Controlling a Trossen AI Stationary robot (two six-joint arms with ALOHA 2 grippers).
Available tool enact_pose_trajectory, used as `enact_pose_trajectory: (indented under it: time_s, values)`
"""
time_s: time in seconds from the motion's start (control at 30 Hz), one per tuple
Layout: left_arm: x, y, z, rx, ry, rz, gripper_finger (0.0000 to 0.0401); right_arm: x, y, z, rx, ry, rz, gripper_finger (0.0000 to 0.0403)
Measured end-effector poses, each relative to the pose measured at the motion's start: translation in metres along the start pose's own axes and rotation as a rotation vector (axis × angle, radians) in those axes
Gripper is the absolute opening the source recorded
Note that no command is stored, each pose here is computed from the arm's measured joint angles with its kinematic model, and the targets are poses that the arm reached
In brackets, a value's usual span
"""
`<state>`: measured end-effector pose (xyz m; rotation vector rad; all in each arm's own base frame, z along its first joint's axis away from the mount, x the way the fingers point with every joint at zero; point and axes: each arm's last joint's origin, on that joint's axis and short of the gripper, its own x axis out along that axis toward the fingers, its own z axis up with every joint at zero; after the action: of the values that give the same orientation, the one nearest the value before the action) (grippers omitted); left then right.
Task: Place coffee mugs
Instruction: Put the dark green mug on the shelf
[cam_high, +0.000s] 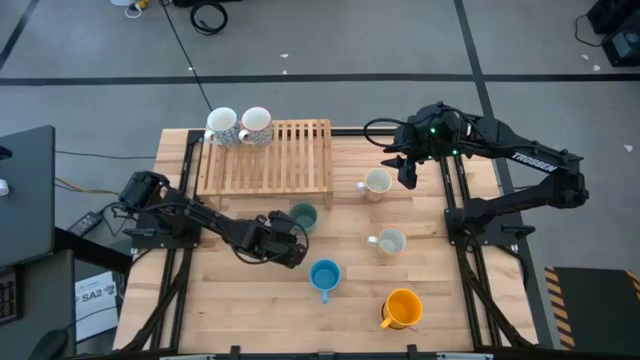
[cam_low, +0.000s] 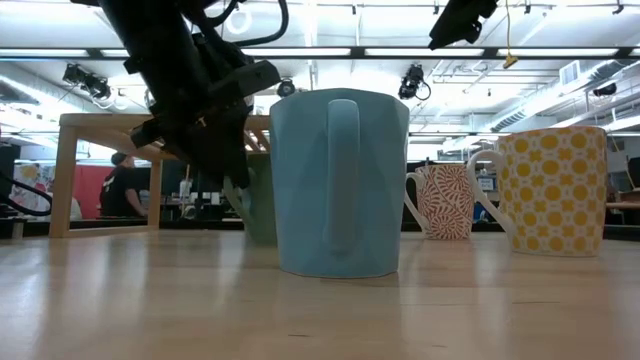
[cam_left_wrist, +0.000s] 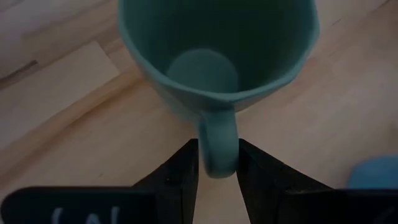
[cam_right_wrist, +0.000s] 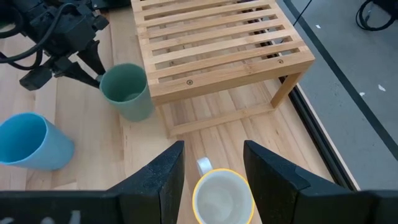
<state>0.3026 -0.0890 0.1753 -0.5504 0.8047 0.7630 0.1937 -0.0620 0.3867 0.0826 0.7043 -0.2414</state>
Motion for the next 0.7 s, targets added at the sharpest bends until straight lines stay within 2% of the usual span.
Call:
enact_pose_trajectory:
  time_s: [0.17,0.43,0.7]
  values:
    - [0.0001,0.0015,-0.0007,0.012,0.015,0.011,0.0106,0.0,-0.0001,0.0,0.001,0.0,0.0,0.017]
    - [0.0001,0.0017,-0.001,0.013,0.022,0.011,0.0059,0.0,-0.0001,0.0,0.0,0.0,0.0,0.017]
    - [0.0001,0.0017,-0.001,0.012,0.022,0.01,0.0068,0.0,0.0,0.0,0.0,0.0,0.0,0.017]
